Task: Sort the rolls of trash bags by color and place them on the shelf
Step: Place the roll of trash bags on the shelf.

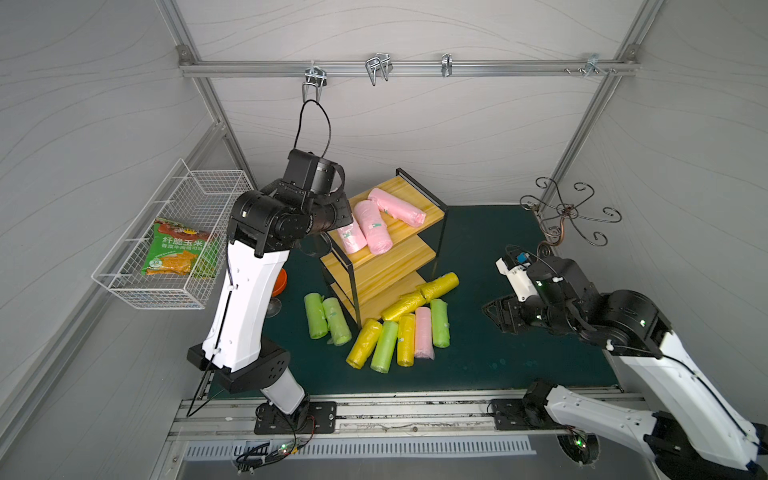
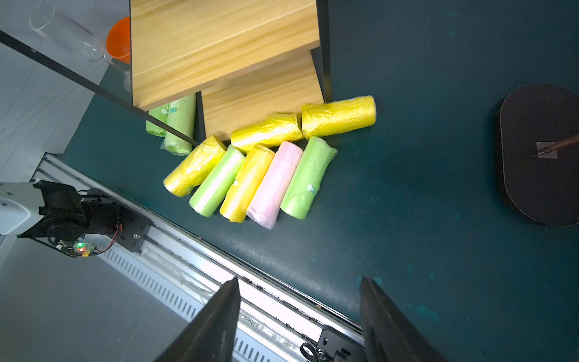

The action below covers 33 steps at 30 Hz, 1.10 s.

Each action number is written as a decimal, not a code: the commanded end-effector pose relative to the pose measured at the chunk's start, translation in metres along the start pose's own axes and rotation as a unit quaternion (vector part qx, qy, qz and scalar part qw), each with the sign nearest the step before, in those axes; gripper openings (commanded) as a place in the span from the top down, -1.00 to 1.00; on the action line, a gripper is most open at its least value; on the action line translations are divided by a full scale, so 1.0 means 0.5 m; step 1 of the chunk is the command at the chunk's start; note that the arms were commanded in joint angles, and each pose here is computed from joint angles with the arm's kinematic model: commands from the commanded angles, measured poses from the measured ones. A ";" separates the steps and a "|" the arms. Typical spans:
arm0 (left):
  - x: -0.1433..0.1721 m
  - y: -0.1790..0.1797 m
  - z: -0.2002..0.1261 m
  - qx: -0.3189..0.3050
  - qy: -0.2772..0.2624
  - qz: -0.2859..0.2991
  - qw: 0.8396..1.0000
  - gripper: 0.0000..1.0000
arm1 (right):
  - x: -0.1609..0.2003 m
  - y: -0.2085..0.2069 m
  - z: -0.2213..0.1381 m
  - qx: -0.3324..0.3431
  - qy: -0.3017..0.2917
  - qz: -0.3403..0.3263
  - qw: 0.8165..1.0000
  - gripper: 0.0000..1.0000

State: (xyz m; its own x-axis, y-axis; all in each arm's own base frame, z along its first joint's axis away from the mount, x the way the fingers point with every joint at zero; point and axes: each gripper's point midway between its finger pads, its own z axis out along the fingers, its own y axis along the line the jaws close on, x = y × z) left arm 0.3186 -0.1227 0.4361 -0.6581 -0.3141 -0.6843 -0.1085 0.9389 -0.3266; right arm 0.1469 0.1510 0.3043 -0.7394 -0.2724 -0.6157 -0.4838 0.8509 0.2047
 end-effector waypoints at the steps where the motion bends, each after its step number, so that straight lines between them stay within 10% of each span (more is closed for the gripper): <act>1: -0.011 -0.013 0.005 0.031 0.006 -0.034 0.999 1.00 | 0.001 0.012 0.006 -0.018 -0.002 0.007 1.000 -0.28; 21: 0.029 0.028 0.123 0.004 0.107 -0.072 0.992 1.00 | 0.015 0.022 0.041 -0.032 0.015 0.012 0.999 -0.28; 33: 0.029 0.027 0.121 0.009 0.102 -0.074 0.992 -0.14 | 0.004 0.023 0.041 -0.031 0.004 0.011 0.999 -0.29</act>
State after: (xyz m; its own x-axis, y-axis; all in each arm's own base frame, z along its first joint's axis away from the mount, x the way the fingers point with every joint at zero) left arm 0.3543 -0.1246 0.3857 -0.7671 -0.4220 -0.4832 -0.2003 0.8731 -0.4446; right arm 0.1468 0.1669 0.2837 -0.7645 -0.2733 -0.5838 -0.4930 0.8313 0.2565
